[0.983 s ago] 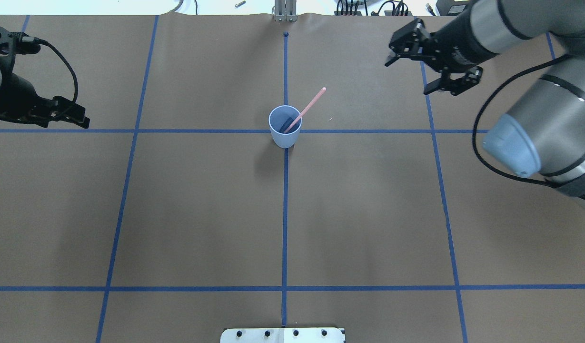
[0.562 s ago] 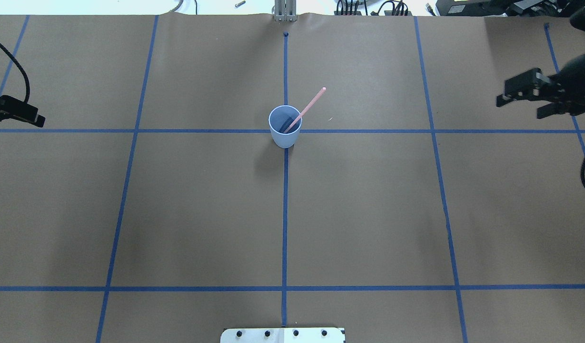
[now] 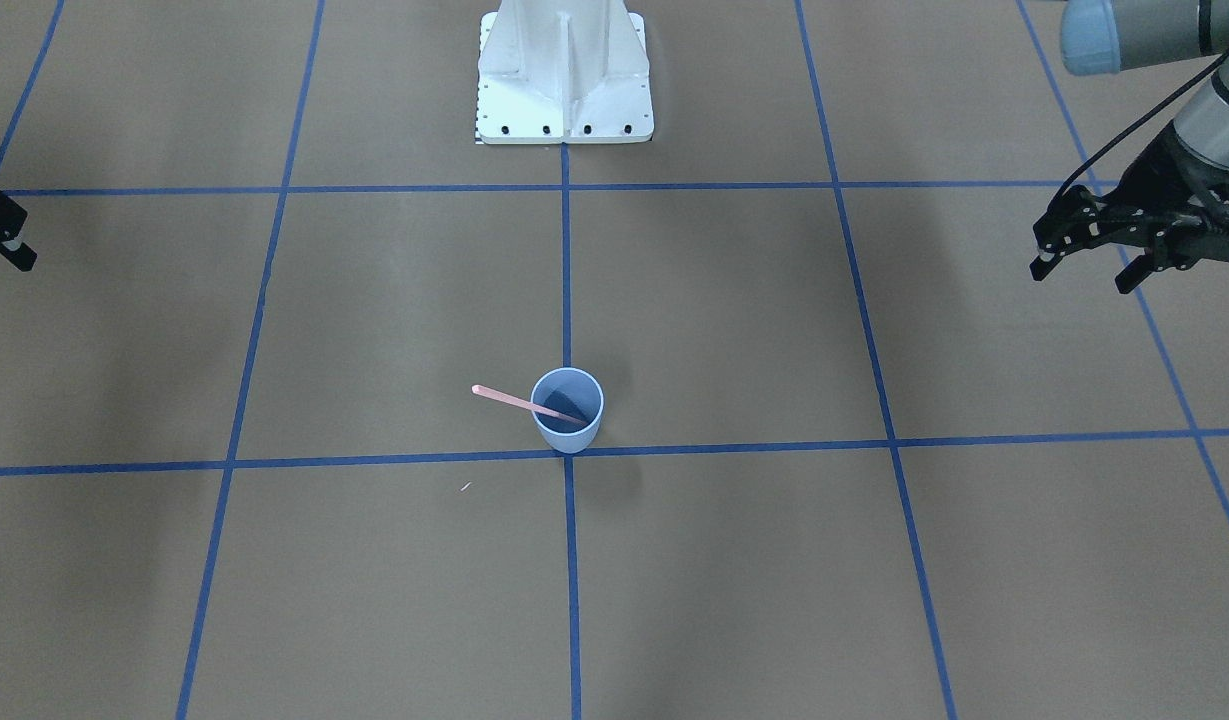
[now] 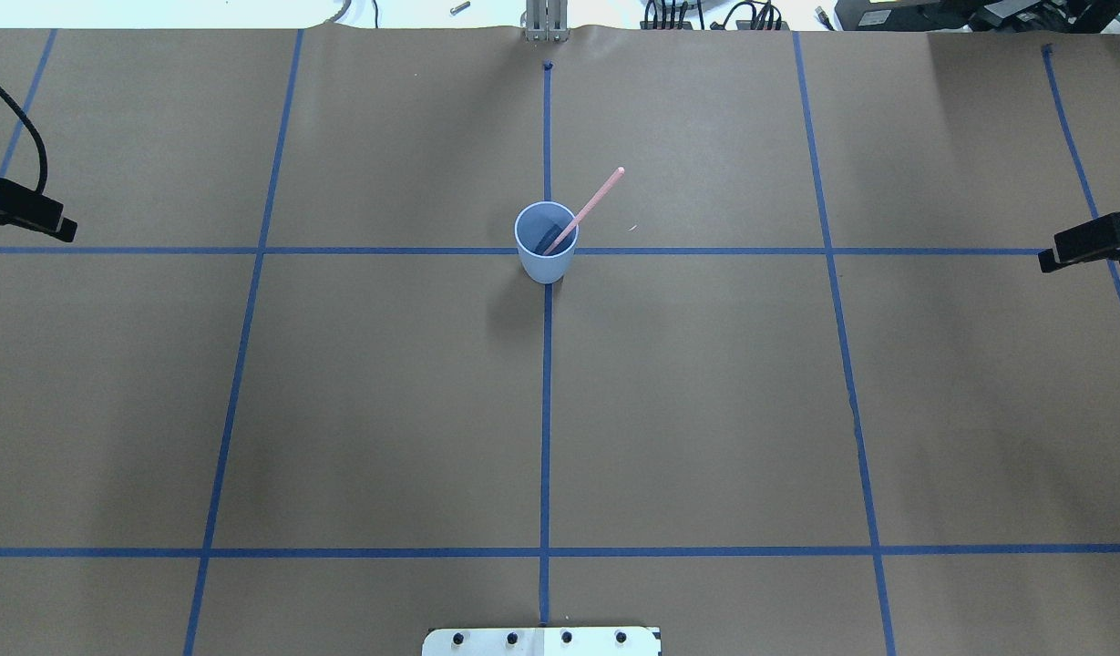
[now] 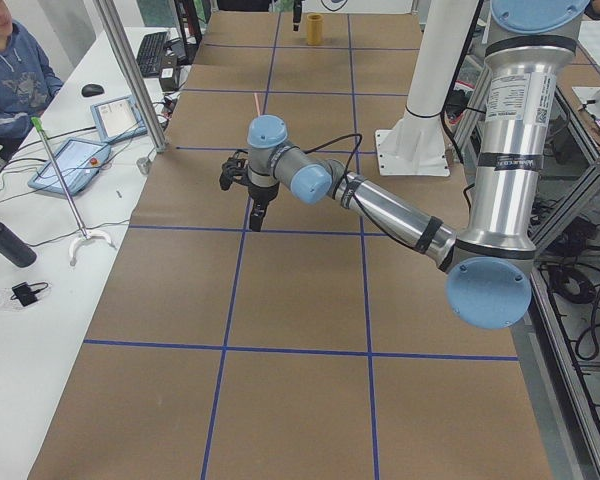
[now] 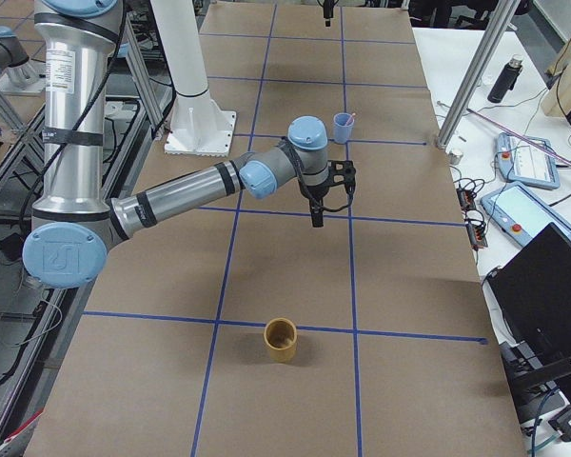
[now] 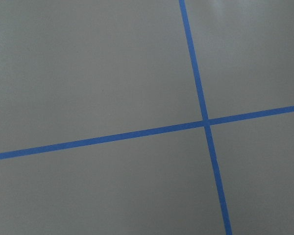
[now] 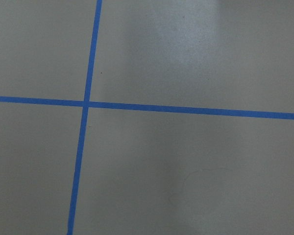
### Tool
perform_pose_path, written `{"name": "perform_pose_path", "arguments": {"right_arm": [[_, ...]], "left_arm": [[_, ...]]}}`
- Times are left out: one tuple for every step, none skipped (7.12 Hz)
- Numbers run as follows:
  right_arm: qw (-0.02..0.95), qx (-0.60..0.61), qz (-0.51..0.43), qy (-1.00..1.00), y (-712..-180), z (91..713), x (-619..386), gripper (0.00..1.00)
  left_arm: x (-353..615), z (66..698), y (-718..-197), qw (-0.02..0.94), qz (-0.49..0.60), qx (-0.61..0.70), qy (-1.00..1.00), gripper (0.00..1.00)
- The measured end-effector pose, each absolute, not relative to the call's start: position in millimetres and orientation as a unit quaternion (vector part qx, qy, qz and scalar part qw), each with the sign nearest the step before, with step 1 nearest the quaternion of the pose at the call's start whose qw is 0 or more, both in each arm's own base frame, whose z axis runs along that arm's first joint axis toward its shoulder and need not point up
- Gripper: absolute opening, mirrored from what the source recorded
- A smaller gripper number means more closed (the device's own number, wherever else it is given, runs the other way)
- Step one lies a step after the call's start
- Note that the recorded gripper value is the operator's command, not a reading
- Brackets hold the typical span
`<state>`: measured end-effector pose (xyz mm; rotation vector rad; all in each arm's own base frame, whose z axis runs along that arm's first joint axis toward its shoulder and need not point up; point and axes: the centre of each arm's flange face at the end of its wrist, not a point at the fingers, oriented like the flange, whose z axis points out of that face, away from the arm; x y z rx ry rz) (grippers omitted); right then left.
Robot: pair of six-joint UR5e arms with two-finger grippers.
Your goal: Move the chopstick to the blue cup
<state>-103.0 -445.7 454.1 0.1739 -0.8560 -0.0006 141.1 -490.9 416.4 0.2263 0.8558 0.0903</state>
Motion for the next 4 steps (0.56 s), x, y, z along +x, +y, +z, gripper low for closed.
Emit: {"name": "perform_pose_path", "arguments": {"right_arm": [[0.907, 0.082, -0.002, -0.413, -444.6, 458.4, -102.2, 1.00], [0.908, 0.081, -0.005, -0.412, -443.2, 462.7, -100.4, 1.00], [0.908, 0.081, -0.010, -0.410, -441.1, 467.6, -96.7, 1.00], [0.908, 0.081, -0.014, -0.411, -439.6, 470.1, -92.4, 1.00]], "left_arm": [[137.6, 418.9, -489.9, 0.903, 0.048, 0.111, 0.413, 0.97], [129.5, 426.5, -486.9, 0.904, 0.054, 0.112, 0.410, 0.97], [114.5, 444.6, -479.8, 0.906, 0.071, 0.113, 0.403, 0.97], [92.8, 470.8, -466.7, 0.907, 0.094, 0.113, 0.395, 0.97]]}}
